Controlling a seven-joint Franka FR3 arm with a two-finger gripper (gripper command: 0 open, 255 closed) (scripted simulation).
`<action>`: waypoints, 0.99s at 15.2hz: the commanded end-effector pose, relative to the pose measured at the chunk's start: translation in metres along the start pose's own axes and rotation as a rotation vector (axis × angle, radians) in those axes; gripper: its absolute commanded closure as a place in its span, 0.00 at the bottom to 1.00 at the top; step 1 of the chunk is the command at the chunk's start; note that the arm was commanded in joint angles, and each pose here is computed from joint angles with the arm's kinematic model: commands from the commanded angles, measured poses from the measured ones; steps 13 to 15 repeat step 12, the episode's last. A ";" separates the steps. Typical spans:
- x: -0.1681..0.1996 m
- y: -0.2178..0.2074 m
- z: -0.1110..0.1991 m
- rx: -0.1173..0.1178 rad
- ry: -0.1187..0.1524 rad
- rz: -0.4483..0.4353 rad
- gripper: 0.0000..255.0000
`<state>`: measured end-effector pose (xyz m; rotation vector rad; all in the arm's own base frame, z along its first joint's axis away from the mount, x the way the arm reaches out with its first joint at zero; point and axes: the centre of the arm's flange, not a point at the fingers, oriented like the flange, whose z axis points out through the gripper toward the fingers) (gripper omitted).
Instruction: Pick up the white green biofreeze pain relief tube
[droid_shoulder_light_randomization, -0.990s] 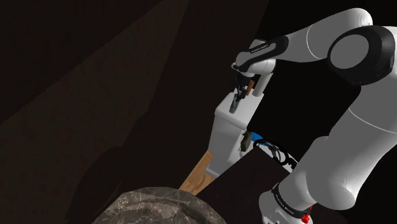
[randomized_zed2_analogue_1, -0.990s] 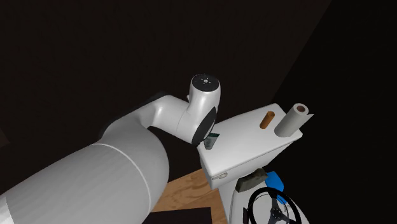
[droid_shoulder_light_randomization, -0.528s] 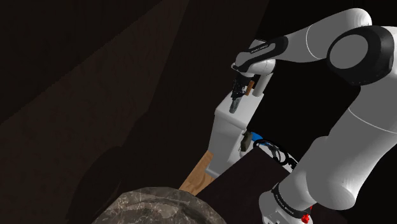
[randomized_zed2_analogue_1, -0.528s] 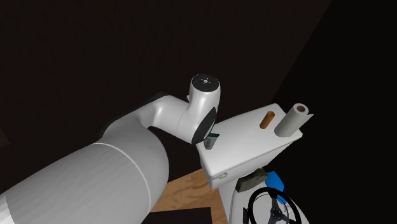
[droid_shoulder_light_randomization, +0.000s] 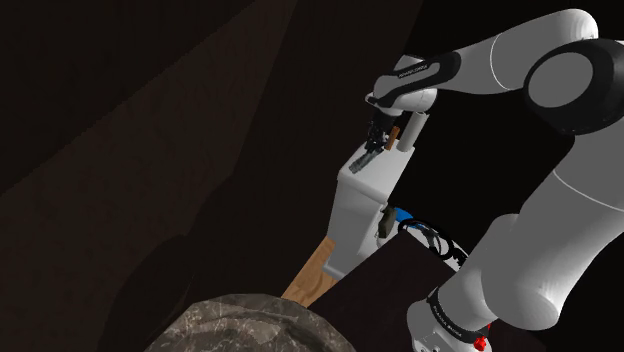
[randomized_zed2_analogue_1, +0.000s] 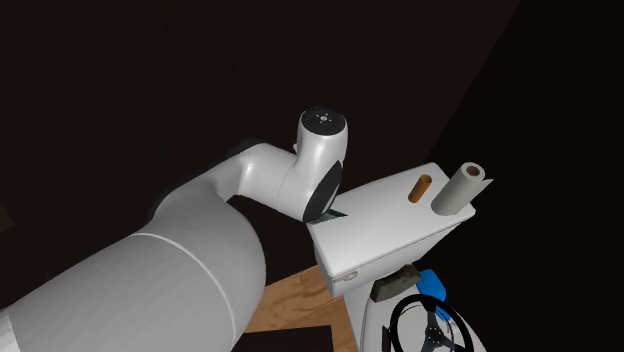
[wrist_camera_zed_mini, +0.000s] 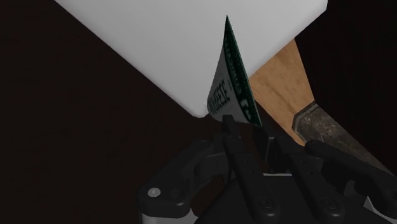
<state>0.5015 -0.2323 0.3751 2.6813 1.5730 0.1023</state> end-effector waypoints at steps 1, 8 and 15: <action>0.000 0.001 -0.011 0.000 0.000 0.000 1.00; 0.002 0.003 -0.048 0.000 0.000 0.000 1.00; 0.002 0.004 -0.059 0.000 0.000 0.000 1.00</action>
